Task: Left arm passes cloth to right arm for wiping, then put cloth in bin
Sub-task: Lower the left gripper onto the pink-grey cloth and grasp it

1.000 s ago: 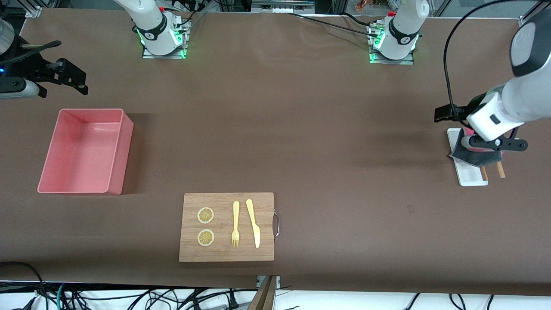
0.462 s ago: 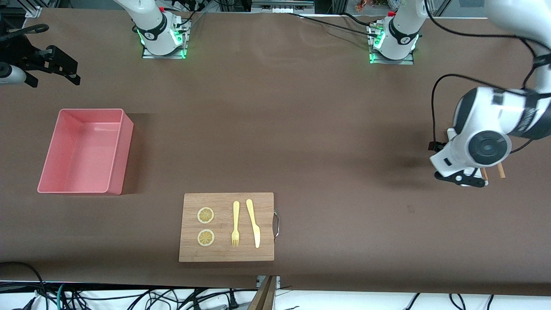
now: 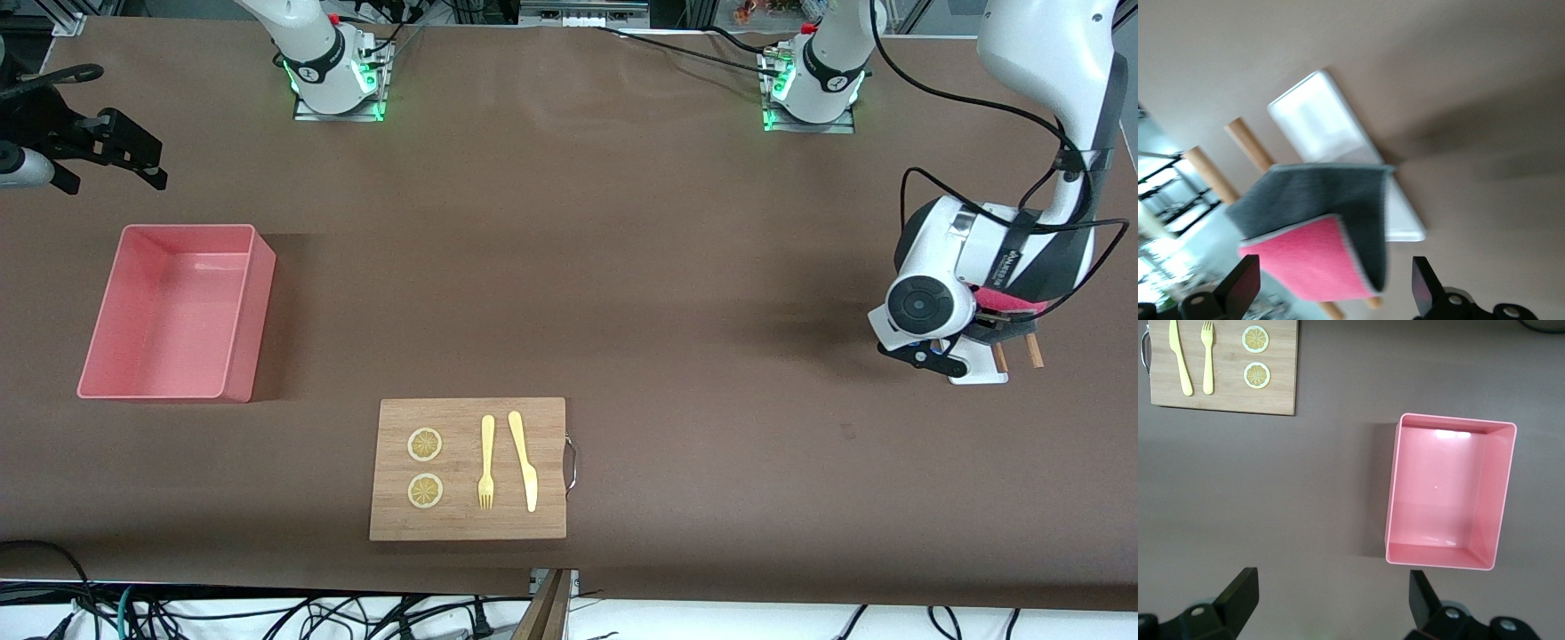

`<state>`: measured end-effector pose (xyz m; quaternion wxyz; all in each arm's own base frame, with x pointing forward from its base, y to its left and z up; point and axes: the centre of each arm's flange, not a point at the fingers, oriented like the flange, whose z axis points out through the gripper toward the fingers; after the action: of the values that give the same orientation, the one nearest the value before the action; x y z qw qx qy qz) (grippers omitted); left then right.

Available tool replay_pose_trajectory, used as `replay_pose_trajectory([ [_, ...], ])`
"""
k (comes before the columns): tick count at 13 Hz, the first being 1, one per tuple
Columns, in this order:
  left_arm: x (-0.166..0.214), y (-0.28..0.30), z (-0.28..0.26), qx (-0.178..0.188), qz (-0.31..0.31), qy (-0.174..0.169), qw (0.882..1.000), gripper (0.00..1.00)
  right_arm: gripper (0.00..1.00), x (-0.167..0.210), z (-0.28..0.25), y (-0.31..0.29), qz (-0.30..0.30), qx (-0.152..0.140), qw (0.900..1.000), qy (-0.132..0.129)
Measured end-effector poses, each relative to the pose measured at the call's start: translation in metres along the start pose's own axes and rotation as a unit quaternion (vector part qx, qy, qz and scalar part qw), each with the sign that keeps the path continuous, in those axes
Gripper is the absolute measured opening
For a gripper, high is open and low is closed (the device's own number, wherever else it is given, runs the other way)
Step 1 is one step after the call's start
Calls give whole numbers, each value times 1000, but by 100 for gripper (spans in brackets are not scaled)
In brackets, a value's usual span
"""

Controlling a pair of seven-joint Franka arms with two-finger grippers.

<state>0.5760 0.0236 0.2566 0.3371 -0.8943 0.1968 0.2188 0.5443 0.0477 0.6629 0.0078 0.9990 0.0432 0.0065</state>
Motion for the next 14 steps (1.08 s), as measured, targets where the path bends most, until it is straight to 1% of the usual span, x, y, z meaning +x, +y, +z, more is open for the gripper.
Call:
replay_pose_trajectory([
  [1,-1,7,13,13,-5,0,1000,100,100,2,2,-1,0,0,1000,-2],
  [4,-6,17,41,30,-22,0,999,100,100,3,5,-1,-1,0,1000,-4],
  [6,-11,11,50,27,-30,-4,999,100,100,3,4,-1,-1,0,1000,-3],
  [7,-12,10,52,28,-32,-4,999,95,100,3,4,-1,-1,0,1000,-3],
  [8,-12,9,55,42,-35,-3,998,93,100,3,4,-1,-1,0,1000,-3],
  [9,-12,10,60,66,-40,-2,997,88,100,3,4,-1,-1,0,1000,-3],
  [10,-11,15,67,85,-46,-1,995,88,100,3,4,-1,-1,0,1000,-3],
  [12,-10,25,77,98,-54,-4,994,83,100,3,4,-1,-1,0,1000,-3],
  [13,-9,26,79,98,-55,-4,994,74,100,3,4,-1,-1,0,1000,-3],
  [14,-9,26,79,98,-56,-4,994,74,100,3,4,-1,-1,0,1000,-3],
])
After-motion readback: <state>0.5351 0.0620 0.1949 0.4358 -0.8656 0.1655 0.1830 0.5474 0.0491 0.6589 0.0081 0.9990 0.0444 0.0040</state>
